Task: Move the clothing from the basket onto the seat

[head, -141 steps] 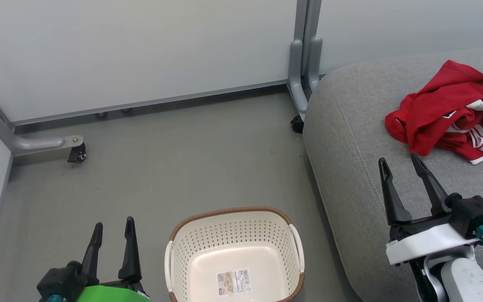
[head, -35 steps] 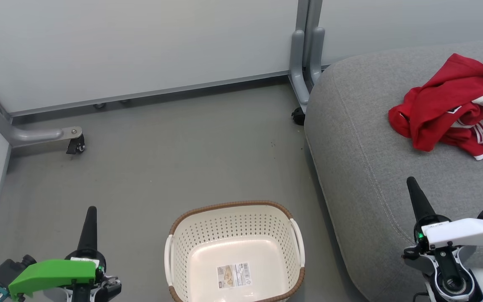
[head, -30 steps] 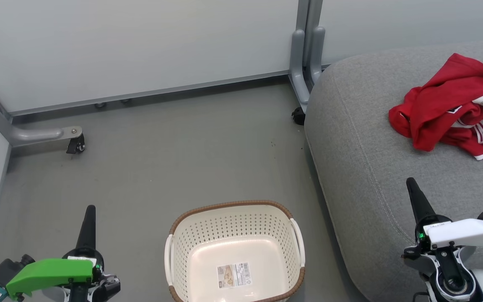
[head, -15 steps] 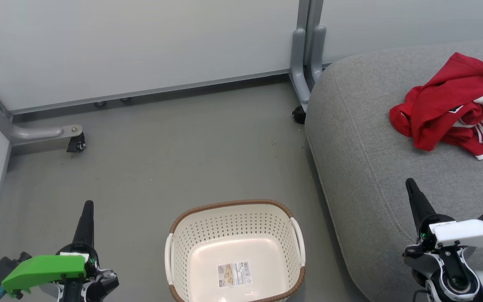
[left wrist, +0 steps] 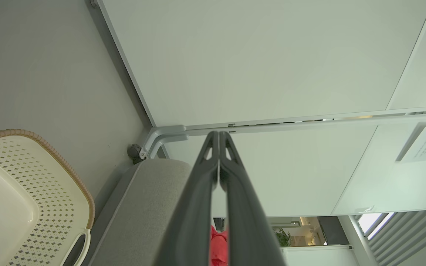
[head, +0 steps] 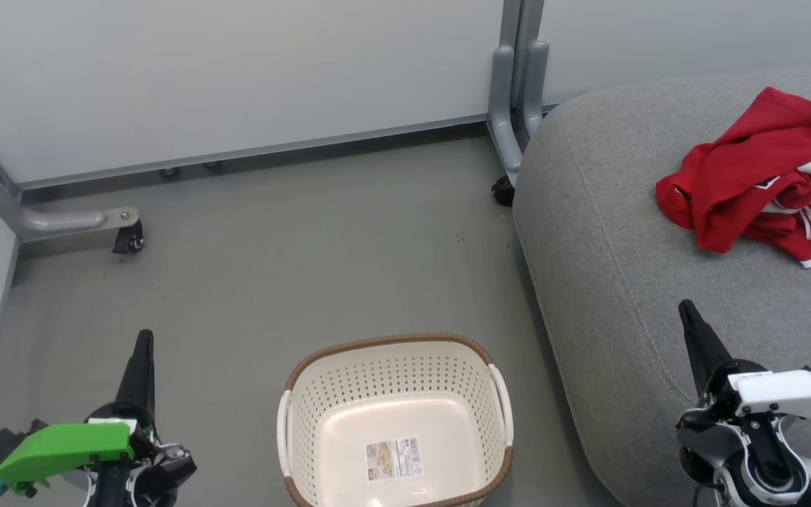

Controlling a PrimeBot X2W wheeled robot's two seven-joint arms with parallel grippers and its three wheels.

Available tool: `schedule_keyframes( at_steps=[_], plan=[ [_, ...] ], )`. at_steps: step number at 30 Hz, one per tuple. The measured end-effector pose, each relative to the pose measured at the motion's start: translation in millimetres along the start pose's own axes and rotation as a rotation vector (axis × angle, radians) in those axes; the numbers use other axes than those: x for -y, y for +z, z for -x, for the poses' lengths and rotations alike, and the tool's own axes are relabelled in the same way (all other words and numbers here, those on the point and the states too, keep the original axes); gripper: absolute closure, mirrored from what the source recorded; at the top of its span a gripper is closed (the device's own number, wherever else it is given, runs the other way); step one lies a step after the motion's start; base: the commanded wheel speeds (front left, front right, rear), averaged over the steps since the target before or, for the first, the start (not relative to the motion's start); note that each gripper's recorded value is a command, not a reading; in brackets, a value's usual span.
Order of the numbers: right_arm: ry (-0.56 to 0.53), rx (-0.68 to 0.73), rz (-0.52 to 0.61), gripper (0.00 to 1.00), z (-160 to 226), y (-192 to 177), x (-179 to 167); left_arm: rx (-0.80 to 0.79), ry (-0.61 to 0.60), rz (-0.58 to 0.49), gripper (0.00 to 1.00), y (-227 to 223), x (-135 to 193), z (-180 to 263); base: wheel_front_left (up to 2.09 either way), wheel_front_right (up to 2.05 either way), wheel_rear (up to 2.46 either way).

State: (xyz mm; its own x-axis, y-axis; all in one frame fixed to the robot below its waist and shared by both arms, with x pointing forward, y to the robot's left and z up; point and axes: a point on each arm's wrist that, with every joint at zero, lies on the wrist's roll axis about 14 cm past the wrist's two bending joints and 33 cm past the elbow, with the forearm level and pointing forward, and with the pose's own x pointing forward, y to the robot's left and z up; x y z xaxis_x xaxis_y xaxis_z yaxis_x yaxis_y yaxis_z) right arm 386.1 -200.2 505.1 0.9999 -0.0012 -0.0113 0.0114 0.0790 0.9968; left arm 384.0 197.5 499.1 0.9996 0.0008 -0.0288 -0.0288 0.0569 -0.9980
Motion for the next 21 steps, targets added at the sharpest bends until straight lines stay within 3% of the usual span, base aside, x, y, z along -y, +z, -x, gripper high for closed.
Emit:
schedule_keyframes(
  at_steps=[12,21],
  plan=[
    [0.005,-0.001,-0.082,1.0,-1.9,-0.3,-0.2,0.0,-0.014,0.06,1.0,2.5,4.0,-2.8,0.0,0.0,0.0],
    [0.004,0.0,-0.083,1.0,-1.9,-0.2,-0.1,-0.002,-0.015,0.061,1.0,2.2,4.2,-2.9,0.0,0.0,0.0]
  ],
)
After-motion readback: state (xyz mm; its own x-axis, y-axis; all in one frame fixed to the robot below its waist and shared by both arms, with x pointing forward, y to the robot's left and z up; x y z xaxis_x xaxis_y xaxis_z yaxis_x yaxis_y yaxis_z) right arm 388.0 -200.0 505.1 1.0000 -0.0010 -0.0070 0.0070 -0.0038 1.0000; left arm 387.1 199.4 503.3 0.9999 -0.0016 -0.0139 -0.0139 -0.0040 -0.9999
